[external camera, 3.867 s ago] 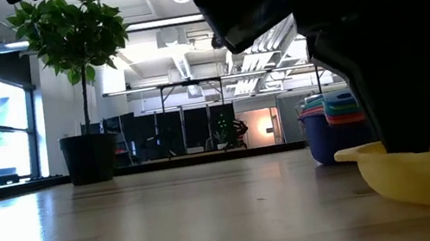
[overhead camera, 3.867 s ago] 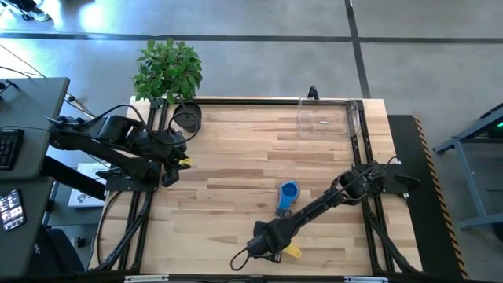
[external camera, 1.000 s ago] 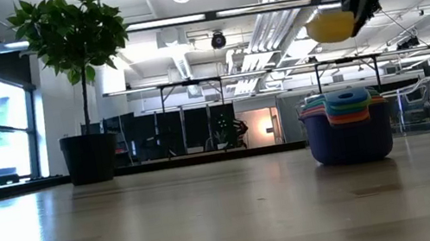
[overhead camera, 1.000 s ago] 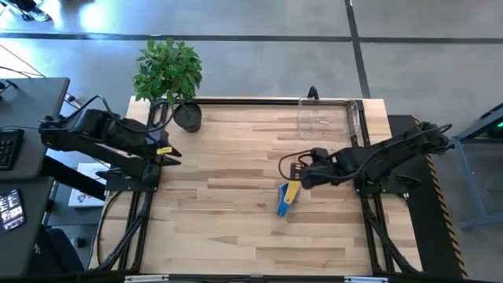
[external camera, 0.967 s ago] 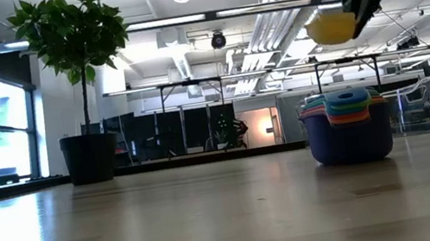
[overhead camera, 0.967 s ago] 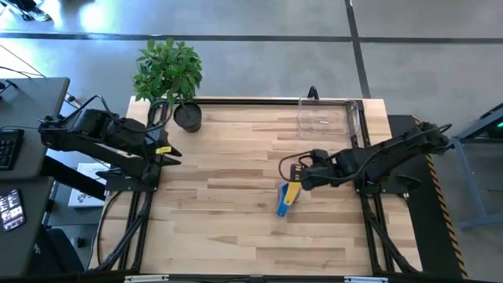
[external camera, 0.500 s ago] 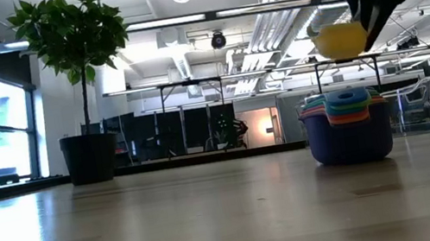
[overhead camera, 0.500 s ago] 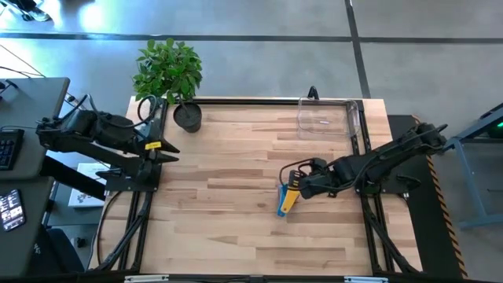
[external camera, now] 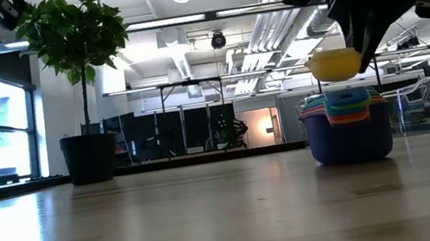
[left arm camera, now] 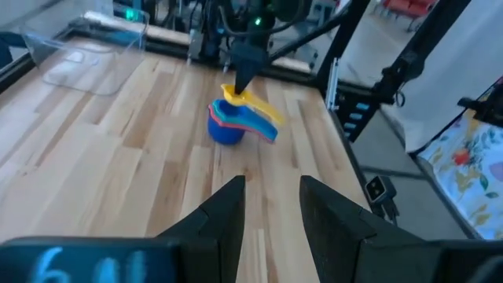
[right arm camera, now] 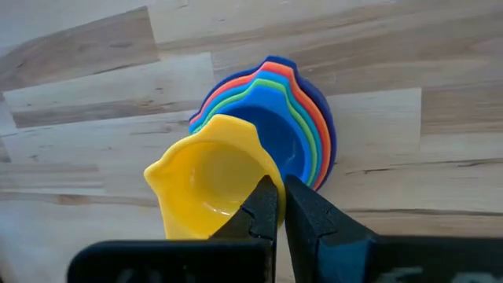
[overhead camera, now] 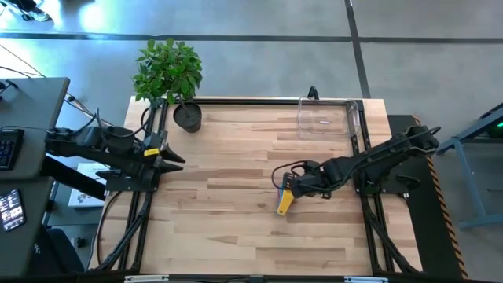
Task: Nest measuring cups in basket
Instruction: Stack the yellow measuring cup on top of the blue measuring cup
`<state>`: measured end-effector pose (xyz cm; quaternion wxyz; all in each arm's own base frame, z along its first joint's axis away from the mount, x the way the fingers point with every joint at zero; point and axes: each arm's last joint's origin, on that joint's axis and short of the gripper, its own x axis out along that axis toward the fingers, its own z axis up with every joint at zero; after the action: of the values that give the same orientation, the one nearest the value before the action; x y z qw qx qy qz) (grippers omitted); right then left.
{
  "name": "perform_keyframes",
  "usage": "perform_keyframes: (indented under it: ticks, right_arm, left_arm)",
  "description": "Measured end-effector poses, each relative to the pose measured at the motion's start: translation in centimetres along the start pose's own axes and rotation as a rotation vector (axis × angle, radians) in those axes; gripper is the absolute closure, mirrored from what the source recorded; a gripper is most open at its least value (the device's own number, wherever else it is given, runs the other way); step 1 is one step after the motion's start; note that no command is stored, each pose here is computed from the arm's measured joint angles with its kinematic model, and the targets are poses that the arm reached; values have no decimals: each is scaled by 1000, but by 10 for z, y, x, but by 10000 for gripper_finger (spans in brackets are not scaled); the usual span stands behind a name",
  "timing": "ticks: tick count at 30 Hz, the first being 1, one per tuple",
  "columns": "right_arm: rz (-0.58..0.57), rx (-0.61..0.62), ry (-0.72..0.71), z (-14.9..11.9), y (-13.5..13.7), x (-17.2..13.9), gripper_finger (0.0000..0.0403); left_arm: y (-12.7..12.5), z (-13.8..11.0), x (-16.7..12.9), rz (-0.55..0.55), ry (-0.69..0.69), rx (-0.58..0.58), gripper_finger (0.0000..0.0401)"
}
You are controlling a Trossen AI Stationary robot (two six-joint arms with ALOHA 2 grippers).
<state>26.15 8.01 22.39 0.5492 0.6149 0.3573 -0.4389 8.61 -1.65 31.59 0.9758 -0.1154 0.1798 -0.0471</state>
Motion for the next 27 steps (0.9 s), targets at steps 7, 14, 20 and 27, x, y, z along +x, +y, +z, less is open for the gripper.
perform_keyframes:
  ticks: [7, 14, 20, 27]
  right_arm:
    - [-58, 4, 27, 6, 0, 4, 403]
    - [-69, 22, 29, 10, 2, 7, 403]
    - [-67, 25, 50, 11, 5, 10, 403]
    - [-84, 26, 60, 9, 6, 17, 403]
  left_arm:
    - [9, -30, 2, -34, -122, -2, 288]
    - [16, -54, 2, -58, -216, 0, 288]
    - [21, -74, 6, -71, -266, 9, 288]
    - [26, -93, 19, -60, -239, 11, 288]
